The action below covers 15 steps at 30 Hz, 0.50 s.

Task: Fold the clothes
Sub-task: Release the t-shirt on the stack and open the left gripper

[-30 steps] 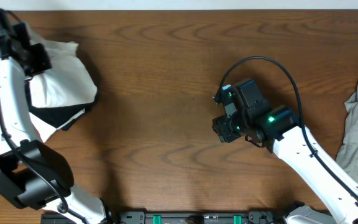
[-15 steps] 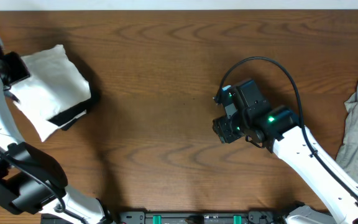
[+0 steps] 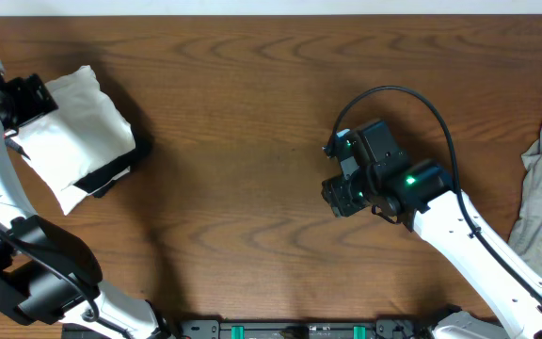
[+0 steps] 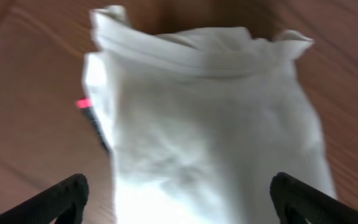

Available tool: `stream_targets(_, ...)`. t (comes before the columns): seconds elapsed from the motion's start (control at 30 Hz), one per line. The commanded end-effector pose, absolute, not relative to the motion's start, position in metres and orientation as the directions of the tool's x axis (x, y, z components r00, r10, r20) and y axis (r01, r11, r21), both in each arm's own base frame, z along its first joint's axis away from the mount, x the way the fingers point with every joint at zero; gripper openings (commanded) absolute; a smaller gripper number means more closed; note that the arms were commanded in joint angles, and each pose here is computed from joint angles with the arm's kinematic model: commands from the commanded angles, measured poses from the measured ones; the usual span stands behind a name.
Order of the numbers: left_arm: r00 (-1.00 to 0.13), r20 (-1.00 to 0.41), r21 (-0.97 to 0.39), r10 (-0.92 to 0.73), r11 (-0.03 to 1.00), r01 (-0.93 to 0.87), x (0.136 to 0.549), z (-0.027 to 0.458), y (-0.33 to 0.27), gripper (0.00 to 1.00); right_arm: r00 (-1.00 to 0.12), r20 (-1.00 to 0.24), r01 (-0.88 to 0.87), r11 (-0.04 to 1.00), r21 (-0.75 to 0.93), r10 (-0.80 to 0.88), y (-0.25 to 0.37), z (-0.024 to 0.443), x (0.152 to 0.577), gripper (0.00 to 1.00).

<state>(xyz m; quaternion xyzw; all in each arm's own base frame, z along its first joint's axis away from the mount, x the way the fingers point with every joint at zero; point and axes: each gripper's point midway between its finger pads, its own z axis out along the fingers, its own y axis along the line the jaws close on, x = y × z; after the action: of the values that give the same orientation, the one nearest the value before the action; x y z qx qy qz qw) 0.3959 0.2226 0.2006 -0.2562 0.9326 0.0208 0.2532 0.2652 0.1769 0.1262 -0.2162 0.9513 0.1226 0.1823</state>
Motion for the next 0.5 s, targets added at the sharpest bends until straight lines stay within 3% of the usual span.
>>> stream_targets(0.0,-0.761,-0.499,-0.196,-0.413,0.910,-0.365,0.413,0.211,0.190,0.98,-0.849,-0.399,-0.440,0.881,0.175,-0.345,0.180,0.126,0.266,0.75)
stream_targets(0.07,-0.784,-0.503,-0.189,-0.365,0.931,-0.313,0.421,0.211,0.172,0.98,-0.857,-0.403,-0.426,0.881,0.206,-0.320,0.185,0.128,0.266,0.99)
stream_targets(0.3,-0.849,-0.507,-0.175,-0.147,0.982,-0.066,0.449,0.211,0.069,0.98,-0.833,-0.473,-0.425,0.879,0.214,-0.288,0.192,0.137,0.282,0.99)
stream_targets(0.47,-0.861,-0.508,-0.171,-0.019,0.982,0.079,0.454,0.211,0.005,0.98,-0.762,-0.613,-0.311,0.948,0.063,-0.209,0.165,0.156,0.328,0.99)
